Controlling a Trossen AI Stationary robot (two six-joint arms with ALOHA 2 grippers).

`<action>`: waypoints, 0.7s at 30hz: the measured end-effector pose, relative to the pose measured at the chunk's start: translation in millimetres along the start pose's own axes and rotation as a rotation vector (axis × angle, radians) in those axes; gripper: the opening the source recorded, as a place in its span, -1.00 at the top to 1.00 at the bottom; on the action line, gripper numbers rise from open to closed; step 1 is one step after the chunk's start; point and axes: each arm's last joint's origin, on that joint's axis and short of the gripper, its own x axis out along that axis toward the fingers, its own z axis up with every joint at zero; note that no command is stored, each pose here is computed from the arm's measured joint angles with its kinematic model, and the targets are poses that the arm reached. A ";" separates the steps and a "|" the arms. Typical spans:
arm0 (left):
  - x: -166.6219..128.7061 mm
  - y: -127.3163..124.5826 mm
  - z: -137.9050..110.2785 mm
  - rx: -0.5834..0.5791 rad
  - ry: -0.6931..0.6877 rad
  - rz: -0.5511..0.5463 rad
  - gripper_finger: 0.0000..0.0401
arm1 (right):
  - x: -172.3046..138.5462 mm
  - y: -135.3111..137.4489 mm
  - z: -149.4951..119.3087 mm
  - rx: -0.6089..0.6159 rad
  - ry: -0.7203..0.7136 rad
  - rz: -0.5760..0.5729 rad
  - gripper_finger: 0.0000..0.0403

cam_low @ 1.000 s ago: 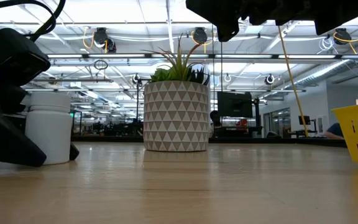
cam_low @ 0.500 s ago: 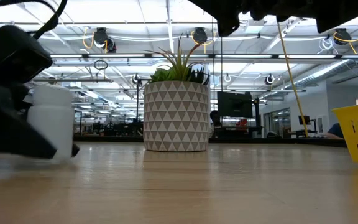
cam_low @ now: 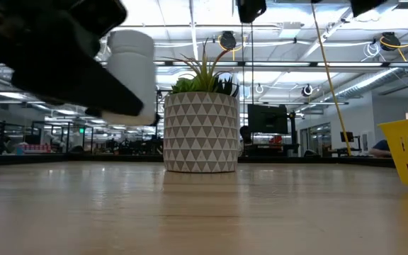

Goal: Pick and place pill bottles into a basket
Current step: Put the white pill bottle into the bin

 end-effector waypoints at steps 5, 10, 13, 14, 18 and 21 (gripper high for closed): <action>10.2 2.8 19.7 0.024 0.060 0.000 0.10 | 6.8 1.3 13.8 -0.007 0.113 0.023 -0.10; 14.7 1.2 38.7 0.055 0.018 -0.030 0.10 | 7.7 2.1 14.8 0.053 0.218 0.059 -0.10; 16.8 -0.4 50.4 0.063 -0.006 -0.038 0.10 | 7.4 1.0 13.8 0.021 0.235 0.023 -0.10; 17.3 -0.6 53.5 0.062 -0.015 -0.035 0.10 | 7.9 1.2 14.8 0.004 0.222 0.007 -0.10; 18.4 -1.1 63.8 0.058 -0.049 0.006 0.10 | 10.0 7.1 25.8 -0.042 0.119 -0.039 -0.10; 19.0 -0.5 70.6 0.063 -0.076 0.054 0.10 | 10.5 11.6 25.1 -0.071 0.126 -0.044 -0.10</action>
